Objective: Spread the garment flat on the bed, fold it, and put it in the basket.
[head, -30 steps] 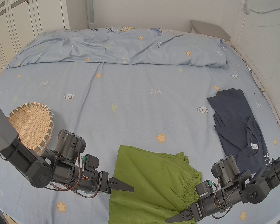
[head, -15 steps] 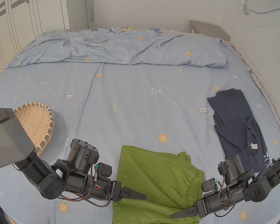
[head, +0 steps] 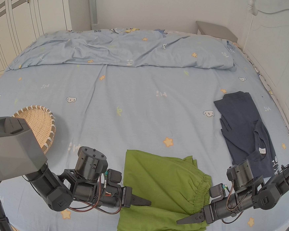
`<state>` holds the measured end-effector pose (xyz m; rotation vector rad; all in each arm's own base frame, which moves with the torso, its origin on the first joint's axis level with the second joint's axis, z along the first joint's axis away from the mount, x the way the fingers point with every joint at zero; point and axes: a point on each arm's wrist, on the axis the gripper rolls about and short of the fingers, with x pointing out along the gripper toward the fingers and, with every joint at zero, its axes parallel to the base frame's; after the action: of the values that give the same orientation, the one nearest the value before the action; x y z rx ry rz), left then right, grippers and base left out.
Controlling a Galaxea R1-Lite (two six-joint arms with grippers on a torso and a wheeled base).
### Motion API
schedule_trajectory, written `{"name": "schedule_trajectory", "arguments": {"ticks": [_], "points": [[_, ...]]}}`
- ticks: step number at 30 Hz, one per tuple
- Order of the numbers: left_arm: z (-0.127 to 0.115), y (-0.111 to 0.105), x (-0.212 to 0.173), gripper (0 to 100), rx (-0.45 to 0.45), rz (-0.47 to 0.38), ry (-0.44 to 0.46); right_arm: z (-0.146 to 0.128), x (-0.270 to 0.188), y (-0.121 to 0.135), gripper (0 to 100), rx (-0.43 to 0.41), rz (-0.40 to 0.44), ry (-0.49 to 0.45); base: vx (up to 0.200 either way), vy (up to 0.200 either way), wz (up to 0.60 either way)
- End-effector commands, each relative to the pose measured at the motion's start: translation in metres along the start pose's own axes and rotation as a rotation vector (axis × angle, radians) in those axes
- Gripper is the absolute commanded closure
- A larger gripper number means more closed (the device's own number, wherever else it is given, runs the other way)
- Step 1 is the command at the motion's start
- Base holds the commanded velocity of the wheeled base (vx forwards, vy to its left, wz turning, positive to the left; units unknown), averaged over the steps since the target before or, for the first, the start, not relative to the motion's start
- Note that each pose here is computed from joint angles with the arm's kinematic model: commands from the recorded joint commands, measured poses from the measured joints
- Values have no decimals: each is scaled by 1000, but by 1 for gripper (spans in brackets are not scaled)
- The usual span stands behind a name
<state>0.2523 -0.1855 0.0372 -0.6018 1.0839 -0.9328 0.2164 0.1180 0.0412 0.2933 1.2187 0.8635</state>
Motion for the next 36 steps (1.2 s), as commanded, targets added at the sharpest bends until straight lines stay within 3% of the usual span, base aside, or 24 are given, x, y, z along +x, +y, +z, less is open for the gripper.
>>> {"name": "schedule_trajectory", "arguments": {"ticks": [1,7,8,12,15,21,25,33,36], "points": [[-1,-1,-3,100,-13,3,3,4,-3,3,0,-8,6,-21,0,0,0],[11,-18,-31,100,-8,-3,-55,25,-25,24,0,-14,36,-138,0,0,0],[26,-28,-45,100,-11,-5,-85,40,-39,38,0,5,59,-204,0,0,0],[56,-45,-70,100,-38,28,-117,74,-68,53,0,6,69,-305,0,0,0],[70,-50,-79,100,-41,58,-109,88,-85,58,0,11,60,-339,0,0,0],[97,-68,-97,100,46,91,-58,98,-121,62,0,18,36,-428,0,0,0],[109,-79,-107,100,85,102,-48,99,-124,58,0,29,27,-438,0,0,0],[124,-75,-127,100,120,144,-66,98,-122,56,0,38,24,-429,0,0,0],[129,-79,-134,100,129,147,-79,98,-122,56,0,38,25,-427,0,200,0]]}}
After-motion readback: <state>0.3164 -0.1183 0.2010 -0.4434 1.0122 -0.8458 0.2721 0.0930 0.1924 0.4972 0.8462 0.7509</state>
